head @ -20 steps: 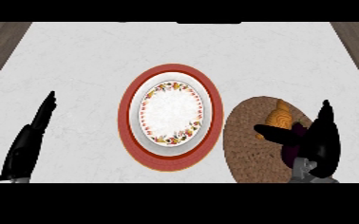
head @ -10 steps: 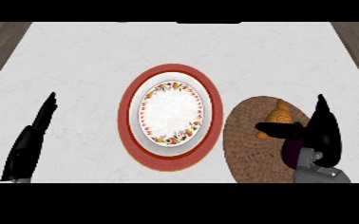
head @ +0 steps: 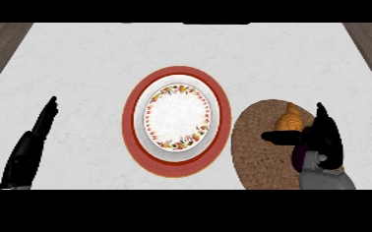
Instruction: Pick the croissant from the placemat and place it in the plate
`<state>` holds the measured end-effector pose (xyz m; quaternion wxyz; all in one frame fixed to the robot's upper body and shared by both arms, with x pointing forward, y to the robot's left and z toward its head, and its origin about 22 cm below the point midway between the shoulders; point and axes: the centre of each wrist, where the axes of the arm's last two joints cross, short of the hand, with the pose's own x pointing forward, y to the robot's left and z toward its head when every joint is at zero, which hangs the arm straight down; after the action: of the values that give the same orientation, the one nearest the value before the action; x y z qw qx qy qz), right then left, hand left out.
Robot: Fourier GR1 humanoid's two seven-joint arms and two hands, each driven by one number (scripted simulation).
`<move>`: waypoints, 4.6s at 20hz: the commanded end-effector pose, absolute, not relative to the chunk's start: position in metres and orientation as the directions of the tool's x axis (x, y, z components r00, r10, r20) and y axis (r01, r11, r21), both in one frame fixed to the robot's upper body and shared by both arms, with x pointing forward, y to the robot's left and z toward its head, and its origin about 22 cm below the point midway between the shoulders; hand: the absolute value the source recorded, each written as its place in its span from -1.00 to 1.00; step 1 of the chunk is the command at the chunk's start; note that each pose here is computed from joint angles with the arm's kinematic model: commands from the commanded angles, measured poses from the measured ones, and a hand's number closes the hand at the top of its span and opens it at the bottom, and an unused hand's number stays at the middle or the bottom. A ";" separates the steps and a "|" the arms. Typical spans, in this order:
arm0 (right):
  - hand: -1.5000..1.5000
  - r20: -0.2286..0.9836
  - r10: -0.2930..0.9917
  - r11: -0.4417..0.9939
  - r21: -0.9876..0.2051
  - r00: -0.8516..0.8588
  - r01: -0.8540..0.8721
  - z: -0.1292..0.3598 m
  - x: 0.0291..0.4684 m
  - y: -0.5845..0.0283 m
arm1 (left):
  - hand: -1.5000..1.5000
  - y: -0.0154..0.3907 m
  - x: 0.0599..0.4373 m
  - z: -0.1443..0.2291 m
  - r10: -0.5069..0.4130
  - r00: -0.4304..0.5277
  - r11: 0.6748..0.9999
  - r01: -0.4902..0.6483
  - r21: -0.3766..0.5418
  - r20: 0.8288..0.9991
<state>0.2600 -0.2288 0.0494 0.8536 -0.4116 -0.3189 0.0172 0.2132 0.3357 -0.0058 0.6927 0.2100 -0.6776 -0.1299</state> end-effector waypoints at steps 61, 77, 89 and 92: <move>1.00 0.524 0.319 0.494 -0.803 -0.789 -0.334 0.205 0.391 -0.168 | 0.00 0.339 0.221 0.002 -0.467 0.055 0.876 -0.105 0.470 0.883; 1.00 0.570 0.395 0.290 -0.822 -0.720 -0.491 0.123 0.367 -0.044 | 0.00 0.345 0.225 0.013 -0.473 0.034 0.874 -0.108 0.474 0.881; -1.00 0.724 0.443 0.457 -0.690 -0.529 -0.561 0.068 0.351 -0.015 | 0.00 0.330 0.221 0.005 -0.462 0.034 0.884 -0.065 0.463 0.886; -1.00 0.807 0.321 0.575 -0.582 -0.495 -0.575 0.085 0.367 -0.037 | 0.00 0.331 0.223 -0.003 -0.464 0.050 0.879 -0.100 0.467 0.884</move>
<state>0.3592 -0.0265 0.0794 0.4808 0.0557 -0.7093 0.5126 0.2223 0.3342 -0.0023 0.6902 0.2049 -0.6802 -0.1378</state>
